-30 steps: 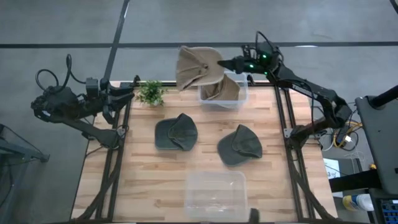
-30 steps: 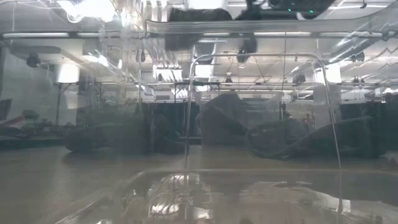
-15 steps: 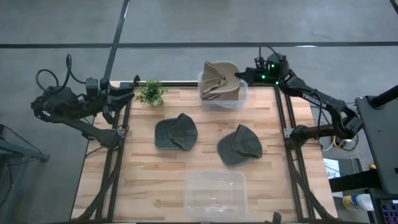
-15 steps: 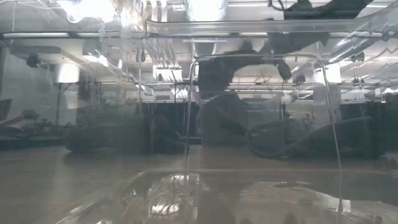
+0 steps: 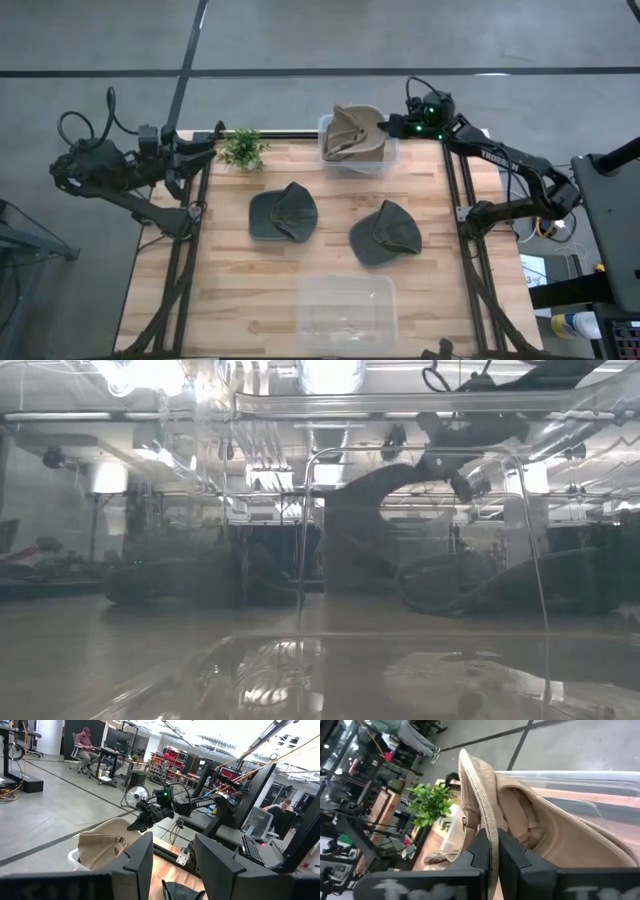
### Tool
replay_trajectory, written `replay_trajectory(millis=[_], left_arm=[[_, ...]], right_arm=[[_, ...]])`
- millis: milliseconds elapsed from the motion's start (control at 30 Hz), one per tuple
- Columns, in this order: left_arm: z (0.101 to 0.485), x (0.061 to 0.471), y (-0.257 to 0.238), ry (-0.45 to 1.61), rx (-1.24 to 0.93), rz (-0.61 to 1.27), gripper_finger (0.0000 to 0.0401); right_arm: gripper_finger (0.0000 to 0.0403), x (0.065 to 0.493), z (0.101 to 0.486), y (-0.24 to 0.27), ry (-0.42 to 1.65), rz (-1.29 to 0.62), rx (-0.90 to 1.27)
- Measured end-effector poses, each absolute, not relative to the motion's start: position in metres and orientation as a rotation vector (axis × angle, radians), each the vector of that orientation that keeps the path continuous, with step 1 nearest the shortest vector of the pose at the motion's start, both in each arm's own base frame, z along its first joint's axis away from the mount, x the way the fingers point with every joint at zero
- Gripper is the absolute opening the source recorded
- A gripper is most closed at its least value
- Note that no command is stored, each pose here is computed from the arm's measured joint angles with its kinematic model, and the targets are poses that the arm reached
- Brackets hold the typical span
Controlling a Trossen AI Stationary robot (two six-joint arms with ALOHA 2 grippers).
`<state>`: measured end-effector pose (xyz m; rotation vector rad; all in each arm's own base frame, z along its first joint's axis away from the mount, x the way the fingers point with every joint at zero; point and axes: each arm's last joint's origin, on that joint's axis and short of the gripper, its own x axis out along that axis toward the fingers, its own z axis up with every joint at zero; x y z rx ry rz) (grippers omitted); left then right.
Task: Pick & Place hat
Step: Put the brown cap into the top transparent bin, then put the left black cap into the bottom transparent bin
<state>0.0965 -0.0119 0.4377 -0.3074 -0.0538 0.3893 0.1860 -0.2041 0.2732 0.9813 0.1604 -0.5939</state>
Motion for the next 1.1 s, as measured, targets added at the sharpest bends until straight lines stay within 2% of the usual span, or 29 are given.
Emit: replay_trajectory(millis=[200, 567, 833, 1100], left_arm=[[0.437, 0.097, -0.012, -0.049, -0.307, 0.39, 0.0138], [0.435, 0.097, -0.012, -0.038, -0.319, 0.392, 0.0138], [0.435, 0.097, -0.012, -0.037, -0.331, 0.392, 0.0138], [0.429, 0.1, -0.013, 0.011, -0.303, 0.418, 0.0138]], right_arm=[[0.0035, 0.191, 0.259, -0.211, 0.226, -0.606, 0.942], [0.0131, 0.192, 0.257, -0.212, 0.231, -0.609, 0.938], [0.0195, 0.172, 0.28, -0.21, 0.139, -0.639, 0.874], [0.0203, 0.151, 0.319, -0.193, -0.027, -0.617, 0.78]])
